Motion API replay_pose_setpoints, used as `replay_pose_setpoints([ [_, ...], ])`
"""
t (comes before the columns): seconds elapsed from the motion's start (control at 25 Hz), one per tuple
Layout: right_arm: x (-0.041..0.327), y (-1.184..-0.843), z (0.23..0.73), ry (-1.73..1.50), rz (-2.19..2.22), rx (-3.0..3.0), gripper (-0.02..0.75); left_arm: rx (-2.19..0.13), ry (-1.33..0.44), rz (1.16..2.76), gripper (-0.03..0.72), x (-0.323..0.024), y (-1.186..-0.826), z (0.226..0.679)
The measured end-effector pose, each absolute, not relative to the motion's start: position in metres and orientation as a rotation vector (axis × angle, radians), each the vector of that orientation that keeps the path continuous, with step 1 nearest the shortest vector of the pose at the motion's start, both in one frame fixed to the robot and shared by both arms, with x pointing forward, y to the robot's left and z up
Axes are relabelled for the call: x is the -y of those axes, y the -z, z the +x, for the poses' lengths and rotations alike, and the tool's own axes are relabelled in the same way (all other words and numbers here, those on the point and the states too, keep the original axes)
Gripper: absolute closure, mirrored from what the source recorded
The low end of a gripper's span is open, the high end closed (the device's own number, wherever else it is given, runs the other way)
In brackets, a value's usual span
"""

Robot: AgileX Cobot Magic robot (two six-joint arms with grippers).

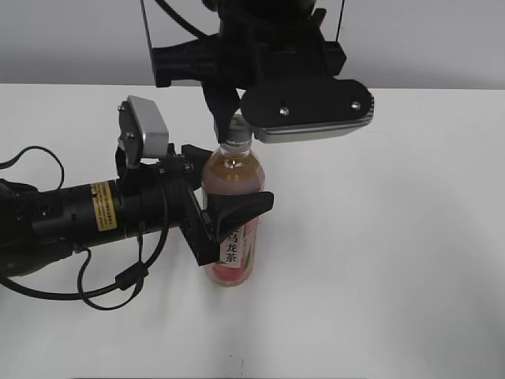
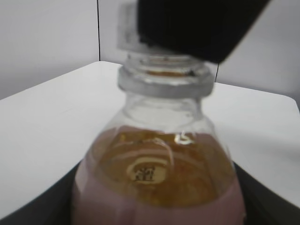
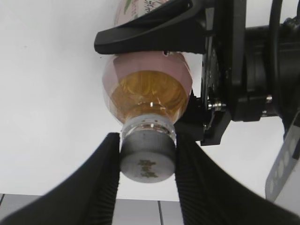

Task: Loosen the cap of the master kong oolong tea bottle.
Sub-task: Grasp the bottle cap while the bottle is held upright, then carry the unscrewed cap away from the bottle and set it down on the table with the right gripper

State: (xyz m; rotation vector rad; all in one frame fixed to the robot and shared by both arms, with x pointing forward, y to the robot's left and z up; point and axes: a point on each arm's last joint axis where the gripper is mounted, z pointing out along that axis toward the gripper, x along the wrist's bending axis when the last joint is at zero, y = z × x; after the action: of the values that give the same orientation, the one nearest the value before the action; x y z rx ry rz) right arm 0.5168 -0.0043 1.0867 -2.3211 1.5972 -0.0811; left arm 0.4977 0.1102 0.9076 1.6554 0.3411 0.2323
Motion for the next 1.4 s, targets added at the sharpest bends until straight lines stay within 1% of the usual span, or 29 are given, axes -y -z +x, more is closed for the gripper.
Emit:
replay_pose_setpoints([
  [0.32, 0.0, -1.087, 0.512, 0.102, -2.394, -1.486, 0.465, -0.341, -0.236, 1.654, 0.241, -0.11, -0.908, 0.498],
  [0.56, 0.004, -1.1, 0.509, 0.131, -2.365, -1.461, 0.465, -0.346, -0.237, 1.661, 0.241, -0.11, -0.907, 0.498],
  [0.72, 0.009, -1.108, 0.509, 0.139, -2.23, -1.623, 0.465, -0.347, -0.238, 1.66, 0.241, -0.111, -0.907, 0.498],
  [0.88, 0.025, -1.112, 0.522, 0.122, -1.87, -1.998, 0.465, -0.348, -0.238, 1.66, 0.241, -0.111, -0.907, 0.498],
  [1.04, 0.059, -1.107, 0.55, 0.072, -1.377, -2.374, 0.465, -0.348, -0.238, 1.66, 0.241, -0.111, -0.907, 0.498],
  [1.24, 0.116, -1.076, 0.58, 0.074, -0.802, -2.731, 0.465, -0.348, -0.238, 1.66, 0.241, -0.111, -0.907, 0.498],
  [1.4, 0.15, -1.048, 0.602, 0.089, -0.367, -2.895, 0.465, -0.348, -0.238, 1.66, 0.241, -0.111, -0.907, 0.498],
])
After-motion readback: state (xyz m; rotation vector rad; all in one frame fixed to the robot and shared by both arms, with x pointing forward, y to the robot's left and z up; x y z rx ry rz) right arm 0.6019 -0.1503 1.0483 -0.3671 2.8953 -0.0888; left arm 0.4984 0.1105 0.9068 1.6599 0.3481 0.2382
